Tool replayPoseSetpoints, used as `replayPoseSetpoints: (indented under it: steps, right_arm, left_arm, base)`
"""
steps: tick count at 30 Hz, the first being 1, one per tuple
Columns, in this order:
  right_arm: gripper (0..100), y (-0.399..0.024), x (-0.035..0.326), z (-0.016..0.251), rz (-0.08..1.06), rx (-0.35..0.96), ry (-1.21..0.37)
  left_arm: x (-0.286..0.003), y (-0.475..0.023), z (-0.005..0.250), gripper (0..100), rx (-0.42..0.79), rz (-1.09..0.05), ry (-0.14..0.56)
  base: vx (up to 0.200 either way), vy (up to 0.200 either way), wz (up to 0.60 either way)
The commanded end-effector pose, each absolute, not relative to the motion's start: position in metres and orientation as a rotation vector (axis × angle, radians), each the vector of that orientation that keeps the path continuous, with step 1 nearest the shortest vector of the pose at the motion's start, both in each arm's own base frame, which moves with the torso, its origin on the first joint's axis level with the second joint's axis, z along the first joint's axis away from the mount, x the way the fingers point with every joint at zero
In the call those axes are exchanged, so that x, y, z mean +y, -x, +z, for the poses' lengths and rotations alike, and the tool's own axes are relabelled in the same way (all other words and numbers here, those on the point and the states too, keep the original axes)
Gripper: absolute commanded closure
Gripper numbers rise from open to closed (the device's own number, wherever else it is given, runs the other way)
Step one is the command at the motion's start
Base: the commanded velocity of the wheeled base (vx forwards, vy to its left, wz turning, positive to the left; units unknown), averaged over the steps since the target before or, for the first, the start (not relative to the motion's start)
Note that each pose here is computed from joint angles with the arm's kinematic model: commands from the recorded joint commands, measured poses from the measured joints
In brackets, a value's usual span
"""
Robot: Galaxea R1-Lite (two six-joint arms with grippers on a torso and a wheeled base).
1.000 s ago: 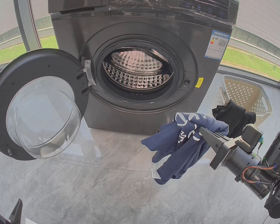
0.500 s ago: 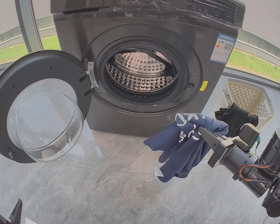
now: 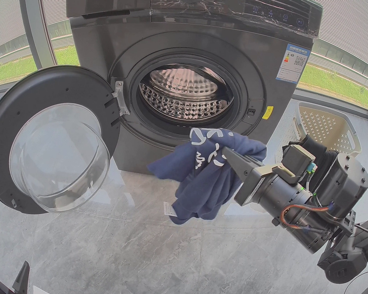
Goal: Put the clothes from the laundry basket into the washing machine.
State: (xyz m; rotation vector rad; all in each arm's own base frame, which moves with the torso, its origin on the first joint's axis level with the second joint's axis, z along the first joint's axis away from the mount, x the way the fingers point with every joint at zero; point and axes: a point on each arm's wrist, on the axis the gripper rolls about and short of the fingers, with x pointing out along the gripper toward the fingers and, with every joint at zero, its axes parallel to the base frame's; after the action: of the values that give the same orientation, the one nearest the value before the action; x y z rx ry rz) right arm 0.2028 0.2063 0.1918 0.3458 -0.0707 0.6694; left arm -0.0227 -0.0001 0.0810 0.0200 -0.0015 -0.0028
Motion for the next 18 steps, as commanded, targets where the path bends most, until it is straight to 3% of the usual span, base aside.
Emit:
replayPoseSetpoints:
  steps: [1,2,5,6,11,18]
  right_arm:
    - [100,-0.204,0.225,0.187,0.738,-0.055,-0.35]
    - [100,-0.206,0.228,0.187,0.739,-0.057,-0.35]
    - [100,-0.219,0.239,0.185,0.73,-0.064,-0.346]
    - [100,-0.223,0.242,0.186,0.727,-0.075,-0.349]
    - [100,-0.237,0.261,0.2,0.74,-0.148,-0.388]
    - [100,-0.239,0.262,0.211,0.755,-0.176,-0.399]
  left_arm:
    - [0.0,0.023,0.076,0,-0.007,-0.017,-0.049]
    - [-0.001,0.023,0.08,0,-0.031,-0.024,-0.036]
    - [-0.002,0.035,0.131,0,-0.237,-0.071,0.011]
    - [-0.003,0.035,0.141,0,-0.237,-0.109,0.015]
    - [-0.008,0.004,0.124,0,0.072,-0.355,0.077]
    - [-0.013,-0.036,0.13,0,0.256,-0.557,0.098]
  base:
    - [0.0,0.0,0.0]
    - [0.0,0.0,0.0]
    - [0.0,0.0,0.0]
    - [0.0,0.0,0.0]
    - [0.0,0.0,0.0]
    - [0.0,0.0,0.0]
